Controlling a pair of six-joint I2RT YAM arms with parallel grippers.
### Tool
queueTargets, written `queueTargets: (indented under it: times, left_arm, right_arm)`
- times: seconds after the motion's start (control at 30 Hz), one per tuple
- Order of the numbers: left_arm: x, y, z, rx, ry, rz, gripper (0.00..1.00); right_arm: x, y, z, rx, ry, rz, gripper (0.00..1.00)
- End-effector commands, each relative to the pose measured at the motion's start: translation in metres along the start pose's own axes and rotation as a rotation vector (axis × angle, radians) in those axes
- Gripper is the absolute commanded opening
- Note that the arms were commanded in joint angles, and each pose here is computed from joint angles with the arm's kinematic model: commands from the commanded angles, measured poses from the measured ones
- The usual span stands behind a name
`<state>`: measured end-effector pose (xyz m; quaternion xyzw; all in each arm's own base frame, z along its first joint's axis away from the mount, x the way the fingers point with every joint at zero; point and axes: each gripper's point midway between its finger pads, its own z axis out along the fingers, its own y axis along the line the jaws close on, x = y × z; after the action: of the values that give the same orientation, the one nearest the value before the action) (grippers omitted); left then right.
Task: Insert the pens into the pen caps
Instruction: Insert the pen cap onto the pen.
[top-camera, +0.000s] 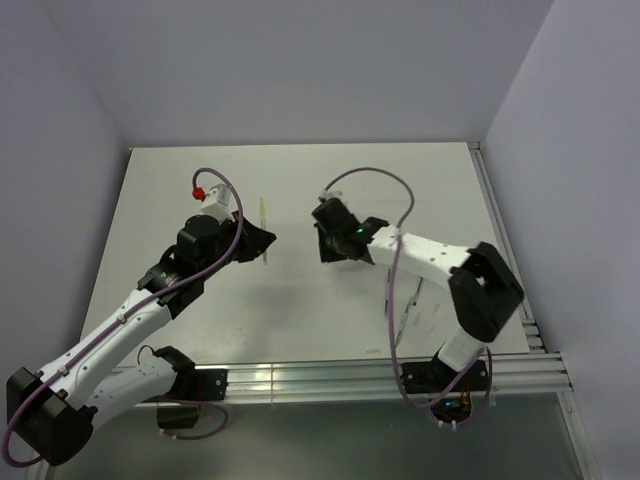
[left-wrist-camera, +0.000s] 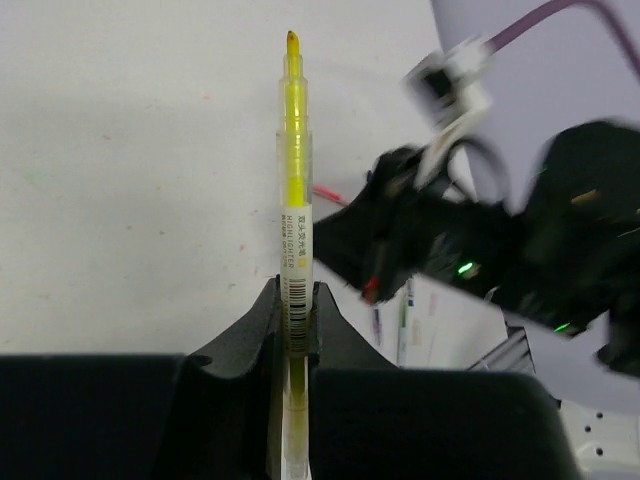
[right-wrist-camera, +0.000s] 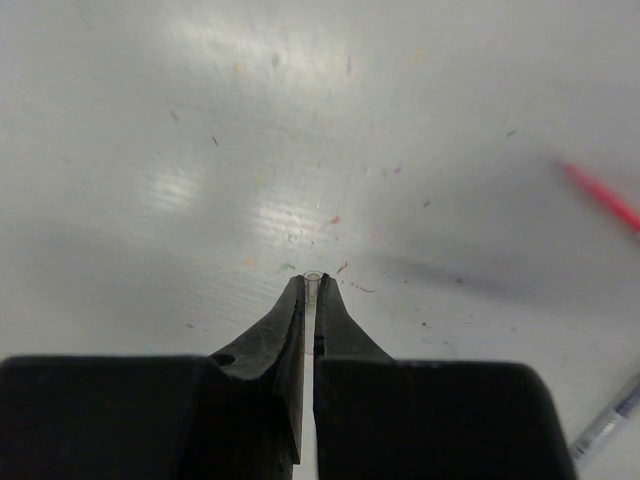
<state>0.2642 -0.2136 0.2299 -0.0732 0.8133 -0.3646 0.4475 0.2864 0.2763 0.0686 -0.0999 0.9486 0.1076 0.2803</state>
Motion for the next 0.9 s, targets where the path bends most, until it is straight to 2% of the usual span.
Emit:
queueTargets:
  times: [0.0, 0.1, 0.3, 0.43, 0.5, 0.53, 0.7, 0.87]
  left_arm:
    - [-0.028, -0.057, -0.001, 0.237, -0.061, 0.064, 0.00]
    - [-0.034, -0.088, -0.001, 0.370, -0.050, 0.104, 0.00]
    - [-0.040, -0.127, 0.020, 0.506, 0.027, 0.167, 0.00]
    - [-0.055, -0.152, 0.026, 0.599, -0.012, 0.143, 0.00]
    - [-0.055, -0.154, 0.030, 0.615, -0.019, 0.132, 0.00]
    - [-0.056, -0.156, 0.029, 0.631, -0.023, 0.121, 0.00]
    - [-0.042, -0.153, 0.038, 0.653, -0.035, 0.087, 0.00]
    - [-0.030, -0.147, 0.049, 0.633, -0.029, 0.041, 0.00]
  right_arm:
    - [-0.081, 0.000, -0.072, -0.138, -0.256, 0.135, 0.00]
    - [-0.119, -0.006, -0.115, -0.245, -0.380, 0.192, 0.00]
    - [-0.188, -0.018, -0.194, -0.445, -0.574, 0.246, 0.00]
    - [-0.214, -0.019, -0.230, -0.619, -0.651, 0.269, 0.00]
    - [-0.214, -0.021, -0.234, -0.697, -0.646, 0.313, 0.00]
    - [-0.223, -0.028, -0.244, -0.732, -0.699, 0.302, 0.00]
    - [-0.235, -0.029, -0.260, -0.806, -0.785, 0.329, 0.00]
    - [-0.235, -0.031, -0.263, -0.800, -0.820, 0.324, 0.00]
